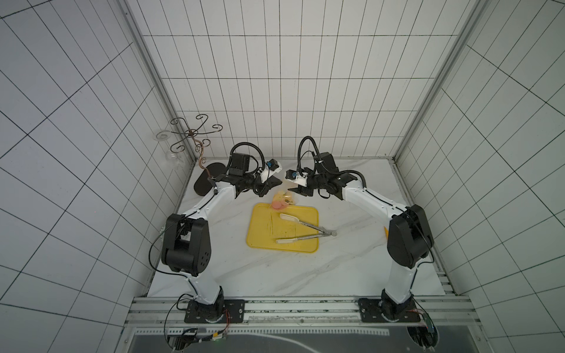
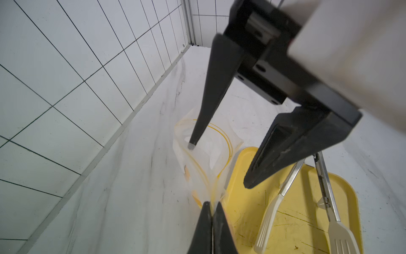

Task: Put the cookies into a resealable bag to prevent moisture
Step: Close the ziploc bag at the center of the board.

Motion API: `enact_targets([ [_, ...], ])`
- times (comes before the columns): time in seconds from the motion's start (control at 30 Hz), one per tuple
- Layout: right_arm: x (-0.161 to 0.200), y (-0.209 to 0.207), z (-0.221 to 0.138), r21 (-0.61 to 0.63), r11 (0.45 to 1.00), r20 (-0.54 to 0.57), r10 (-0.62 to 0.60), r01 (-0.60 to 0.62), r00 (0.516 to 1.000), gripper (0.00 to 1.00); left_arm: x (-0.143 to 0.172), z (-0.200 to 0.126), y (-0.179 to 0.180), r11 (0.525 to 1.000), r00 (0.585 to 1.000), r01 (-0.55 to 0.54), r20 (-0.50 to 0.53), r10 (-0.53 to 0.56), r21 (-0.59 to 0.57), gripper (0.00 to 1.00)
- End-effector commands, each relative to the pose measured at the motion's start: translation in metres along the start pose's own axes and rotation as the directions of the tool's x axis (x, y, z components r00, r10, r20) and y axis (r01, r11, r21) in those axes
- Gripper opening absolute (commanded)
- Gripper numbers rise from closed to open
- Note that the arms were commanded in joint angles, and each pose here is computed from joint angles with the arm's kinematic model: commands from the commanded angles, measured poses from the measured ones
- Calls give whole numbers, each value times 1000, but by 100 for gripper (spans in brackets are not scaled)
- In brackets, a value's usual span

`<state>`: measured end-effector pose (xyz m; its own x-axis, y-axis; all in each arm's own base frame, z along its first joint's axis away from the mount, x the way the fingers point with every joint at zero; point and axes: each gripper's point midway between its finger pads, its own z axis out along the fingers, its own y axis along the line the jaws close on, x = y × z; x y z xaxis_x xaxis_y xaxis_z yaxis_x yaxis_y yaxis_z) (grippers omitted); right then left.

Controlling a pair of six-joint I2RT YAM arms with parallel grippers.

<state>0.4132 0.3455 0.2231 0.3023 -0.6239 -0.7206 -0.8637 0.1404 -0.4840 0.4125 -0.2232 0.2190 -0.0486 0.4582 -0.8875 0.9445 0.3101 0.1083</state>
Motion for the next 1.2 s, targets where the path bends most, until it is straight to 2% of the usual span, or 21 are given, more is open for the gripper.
enact_targets([
  [0.0, -55, -25, -40, 102, 992, 79, -87, 79, 993, 60, -7, -5, 5, 997, 997, -72, -20, 71, -7, 0],
  [0.17, -40, -5, -27, 68, 990, 27, -122, 120, 992, 62, -15, -5, -6, 996, 996, -85, -11, 85, 23, 0],
  [0.27, -36, -6, -18, 78, 986, -1, -150, 150, 989, 62, -18, -7, -9, 995, 995, -101, -9, 101, 29, 0],
  [0.43, -51, -8, -12, 53, 986, 53, -159, 156, 986, 61, -20, -9, -11, 993, 994, -107, -15, 108, 39, 0],
  [0.53, -42, 8, -6, -1, 991, 42, -135, 135, 990, 61, -25, -11, -10, 993, 994, -111, -8, 111, 41, 0],
  [0.63, -26, 11, 2, 16, 988, -21, -151, 151, 988, 59, -29, -12, -14, 992, 993, -115, -8, 116, 51, 0],
  [0.8, -28, 2, 3, 41, 985, -29, -164, 165, 986, 49, -27, -13, -30, 989, 992, -125, -24, 127, 75, 0],
  [0.97, -32, 17, 1, -19, 990, -14, -143, 143, 990, 34, -30, -17, -27, 988, 989, -144, -32, 146, 54, 0],
  [1.17, -26, 30, -1, -49, 992, -39, -120, 118, 992, 24, -39, -16, -26, 988, 990, -139, -10, 140, 71, 0],
])
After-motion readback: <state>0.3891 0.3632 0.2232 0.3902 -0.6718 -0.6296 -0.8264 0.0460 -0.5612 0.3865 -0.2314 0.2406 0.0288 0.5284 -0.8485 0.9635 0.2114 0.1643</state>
